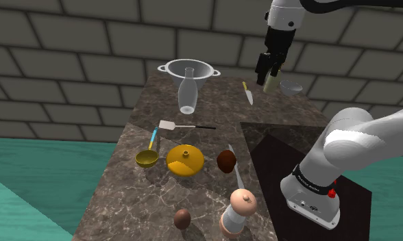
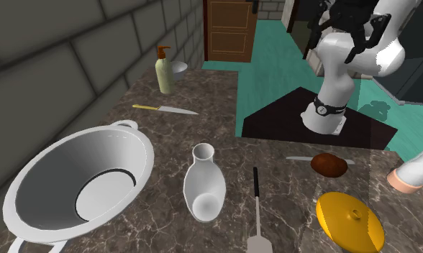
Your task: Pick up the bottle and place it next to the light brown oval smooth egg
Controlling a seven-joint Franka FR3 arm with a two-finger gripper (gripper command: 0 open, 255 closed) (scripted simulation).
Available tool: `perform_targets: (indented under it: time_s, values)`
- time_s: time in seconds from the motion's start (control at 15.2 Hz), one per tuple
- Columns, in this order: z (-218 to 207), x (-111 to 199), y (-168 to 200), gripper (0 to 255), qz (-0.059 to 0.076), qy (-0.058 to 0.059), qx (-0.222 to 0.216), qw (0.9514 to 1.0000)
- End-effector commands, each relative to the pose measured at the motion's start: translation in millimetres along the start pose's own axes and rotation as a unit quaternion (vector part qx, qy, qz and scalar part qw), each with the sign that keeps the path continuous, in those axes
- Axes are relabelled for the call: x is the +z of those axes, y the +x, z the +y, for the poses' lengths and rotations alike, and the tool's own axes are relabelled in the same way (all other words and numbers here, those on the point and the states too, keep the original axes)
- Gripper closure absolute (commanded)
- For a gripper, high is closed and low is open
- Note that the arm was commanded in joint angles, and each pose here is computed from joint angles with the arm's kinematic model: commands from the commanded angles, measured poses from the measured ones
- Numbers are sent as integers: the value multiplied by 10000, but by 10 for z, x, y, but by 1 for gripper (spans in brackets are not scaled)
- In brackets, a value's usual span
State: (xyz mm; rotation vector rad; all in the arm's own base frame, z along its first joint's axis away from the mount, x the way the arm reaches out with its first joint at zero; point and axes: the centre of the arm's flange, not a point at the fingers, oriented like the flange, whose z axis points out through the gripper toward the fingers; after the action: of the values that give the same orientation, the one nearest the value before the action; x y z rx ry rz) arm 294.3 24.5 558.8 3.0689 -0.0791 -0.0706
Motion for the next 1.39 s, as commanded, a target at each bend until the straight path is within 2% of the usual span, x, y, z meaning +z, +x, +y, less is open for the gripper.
perform_targets:
  time_s: [0.0,1.32]
  values:
    - [0,0,0,0,0,0,0,10000]
    - [19,446,2666,0,-206,173,-189,9995]
